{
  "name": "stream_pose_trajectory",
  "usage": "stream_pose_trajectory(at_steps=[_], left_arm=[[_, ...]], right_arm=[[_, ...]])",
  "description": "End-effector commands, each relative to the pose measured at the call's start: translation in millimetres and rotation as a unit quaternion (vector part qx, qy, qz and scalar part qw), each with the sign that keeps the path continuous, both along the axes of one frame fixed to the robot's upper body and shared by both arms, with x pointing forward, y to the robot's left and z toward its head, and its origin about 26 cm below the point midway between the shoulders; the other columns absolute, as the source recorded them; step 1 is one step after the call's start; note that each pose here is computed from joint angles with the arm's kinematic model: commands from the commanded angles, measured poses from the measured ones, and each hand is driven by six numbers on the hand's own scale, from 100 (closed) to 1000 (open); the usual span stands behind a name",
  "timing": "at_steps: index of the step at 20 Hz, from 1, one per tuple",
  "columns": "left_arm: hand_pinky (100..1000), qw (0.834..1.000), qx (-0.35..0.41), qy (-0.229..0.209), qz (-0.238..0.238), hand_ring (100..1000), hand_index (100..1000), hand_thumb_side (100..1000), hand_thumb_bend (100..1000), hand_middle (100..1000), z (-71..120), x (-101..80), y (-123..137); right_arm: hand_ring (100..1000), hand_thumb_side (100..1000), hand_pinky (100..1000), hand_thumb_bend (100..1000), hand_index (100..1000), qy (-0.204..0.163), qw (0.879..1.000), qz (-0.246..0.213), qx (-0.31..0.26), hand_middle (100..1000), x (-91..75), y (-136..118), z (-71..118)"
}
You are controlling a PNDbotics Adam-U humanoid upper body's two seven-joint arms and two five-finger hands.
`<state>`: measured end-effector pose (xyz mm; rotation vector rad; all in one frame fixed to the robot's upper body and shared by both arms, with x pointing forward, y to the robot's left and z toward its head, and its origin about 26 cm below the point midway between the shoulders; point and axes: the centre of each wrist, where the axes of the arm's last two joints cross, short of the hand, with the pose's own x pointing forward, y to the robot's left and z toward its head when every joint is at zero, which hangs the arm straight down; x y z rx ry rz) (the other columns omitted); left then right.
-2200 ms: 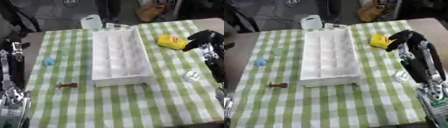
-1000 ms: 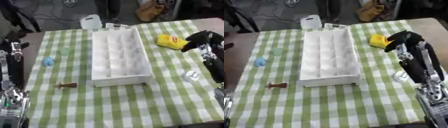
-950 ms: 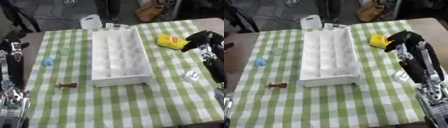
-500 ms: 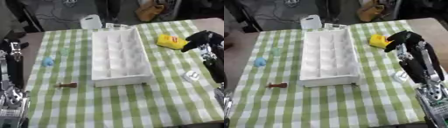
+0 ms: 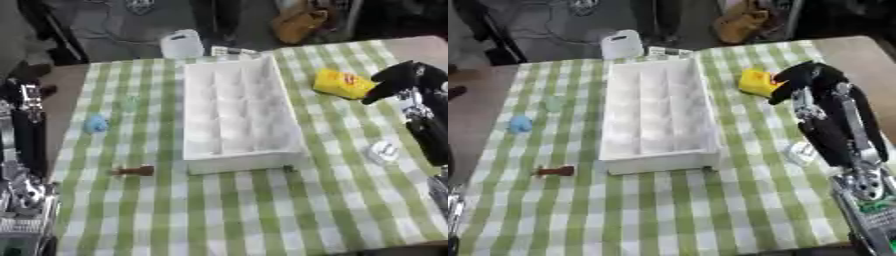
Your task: Pick up objects on the table and place them in the box.
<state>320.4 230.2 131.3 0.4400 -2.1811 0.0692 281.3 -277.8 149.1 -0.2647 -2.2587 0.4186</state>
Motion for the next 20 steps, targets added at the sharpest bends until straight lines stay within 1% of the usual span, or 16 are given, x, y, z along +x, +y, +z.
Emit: stream_pose_trajectory(at_steps=[1,7,9,11,12,14,15,16,17,18,19,20], left_arm=[[755,1.0,0.003,-0.012,0.001,1000,735,872,100,696,7.1,-1.1,2],[756,1.0,0.007,-0.009,0.0,1000,735,871,100,697,7.2,-0.8,2],[756,1.0,0.008,-0.009,0.001,1000,735,871,100,697,7.4,-0.7,2],[756,1.0,0.008,-0.009,0.001,1000,735,871,100,697,7.4,-0.7,2],[756,1.0,0.008,-0.009,0.001,1000,735,871,100,697,7.4,-0.7,2],[756,1.0,0.009,-0.008,0.002,1000,735,871,100,697,7.2,-0.8,3],[756,1.0,0.009,-0.008,0.002,1000,735,871,100,697,7.1,-0.8,3],[756,1.0,0.01,-0.008,0.002,1000,735,871,100,697,7.0,-0.9,3],[756,1.0,0.01,-0.007,0.002,1000,735,871,100,697,6.9,-0.9,3],[756,1.0,0.01,-0.007,0.002,1000,735,871,100,697,6.8,-0.9,3],[757,1.0,0.011,-0.006,0.002,1000,735,871,100,697,6.5,-1.0,3],[757,1.0,0.011,-0.006,0.002,1000,735,871,100,697,6.2,-1.1,4]], right_arm=[[543,624,548,100,656,-0.018,1.0,0.0,-0.009,582,-1.9,-2,9.8],[545,601,548,100,667,-0.02,0.999,-0.01,-0.026,590,-2.1,-6,11.9],[543,569,542,100,686,-0.019,0.998,-0.025,-0.052,603,-2.2,-11,14.2],[543,569,542,100,686,-0.02,0.996,-0.04,-0.075,603,-2.1,-12,15.5],[520,464,517,100,726,-0.021,0.995,-0.046,-0.085,635,-2.2,-13,15.9],[517,323,516,100,766,-0.019,0.981,-0.089,-0.173,678,-2.9,-24,22.0],[520,299,519,100,784,-0.016,0.97,-0.103,-0.22,698,-3.4,-28,23.6],[520,298,520,100,787,-0.013,0.96,-0.113,-0.256,702,-3.7,-29,24.5],[520,298,520,100,787,-0.011,0.953,-0.119,-0.278,702,-3.8,-30,24.9],[531,298,531,100,812,-0.008,0.948,-0.122,-0.295,737,-4.1,-31,24.8],[549,299,550,100,845,0.004,0.936,-0.122,-0.331,774,-5.5,-34,24.4],[551,303,552,100,849,0.014,0.925,-0.122,-0.36,778,-6.3,-36,24.4]])
